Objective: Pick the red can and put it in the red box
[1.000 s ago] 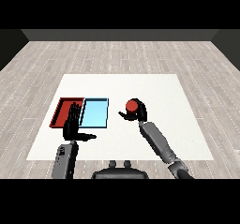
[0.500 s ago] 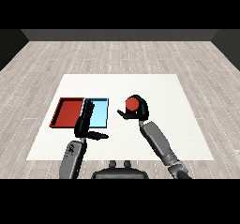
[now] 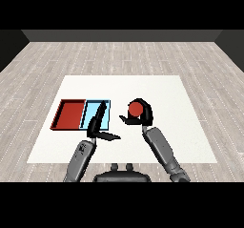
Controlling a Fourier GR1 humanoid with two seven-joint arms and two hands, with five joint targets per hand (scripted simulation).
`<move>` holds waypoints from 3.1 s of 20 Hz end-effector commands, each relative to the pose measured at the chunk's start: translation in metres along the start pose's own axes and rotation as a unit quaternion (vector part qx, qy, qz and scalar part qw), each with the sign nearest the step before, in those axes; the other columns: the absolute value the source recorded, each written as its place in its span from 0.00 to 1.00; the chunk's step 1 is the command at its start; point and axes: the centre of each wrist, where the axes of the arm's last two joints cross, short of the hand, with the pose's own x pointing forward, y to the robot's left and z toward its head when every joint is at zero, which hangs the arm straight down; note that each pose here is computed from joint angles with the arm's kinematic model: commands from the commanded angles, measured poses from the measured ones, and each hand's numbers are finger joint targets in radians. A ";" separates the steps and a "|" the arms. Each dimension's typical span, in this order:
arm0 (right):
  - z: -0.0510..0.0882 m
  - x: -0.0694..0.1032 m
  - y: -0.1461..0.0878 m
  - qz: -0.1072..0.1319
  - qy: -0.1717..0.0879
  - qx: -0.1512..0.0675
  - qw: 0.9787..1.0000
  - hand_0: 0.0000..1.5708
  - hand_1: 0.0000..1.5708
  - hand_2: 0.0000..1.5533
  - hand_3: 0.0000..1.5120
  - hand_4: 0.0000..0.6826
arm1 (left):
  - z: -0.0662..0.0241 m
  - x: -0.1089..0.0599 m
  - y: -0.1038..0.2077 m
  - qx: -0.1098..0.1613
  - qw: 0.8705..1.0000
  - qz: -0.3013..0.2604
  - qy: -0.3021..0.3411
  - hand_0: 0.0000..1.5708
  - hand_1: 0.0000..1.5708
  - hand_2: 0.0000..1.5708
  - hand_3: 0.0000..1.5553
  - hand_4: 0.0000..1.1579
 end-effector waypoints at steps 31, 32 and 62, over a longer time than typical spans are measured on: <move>0.022 0.011 0.029 -0.079 -0.033 0.040 0.996 0.94 0.94 0.92 0.93 0.94 | -0.0121 -0.051 -0.061 -0.031 0.996 0.049 0.067 0.00 0.00 0.00 0.00 0.00; 0.024 0.015 0.024 -0.065 -0.035 0.036 0.997 0.95 0.95 0.93 0.93 0.94 | -0.0072 -0.059 -0.050 -0.039 0.995 0.056 0.075 0.00 0.00 0.00 0.00 0.00; 0.020 0.005 0.072 -0.065 -0.031 0.050 0.996 0.95 0.95 0.93 0.92 0.94 | -0.0187 -0.059 -0.063 0.096 0.992 0.031 0.070 1.00 1.00 0.99 0.95 0.98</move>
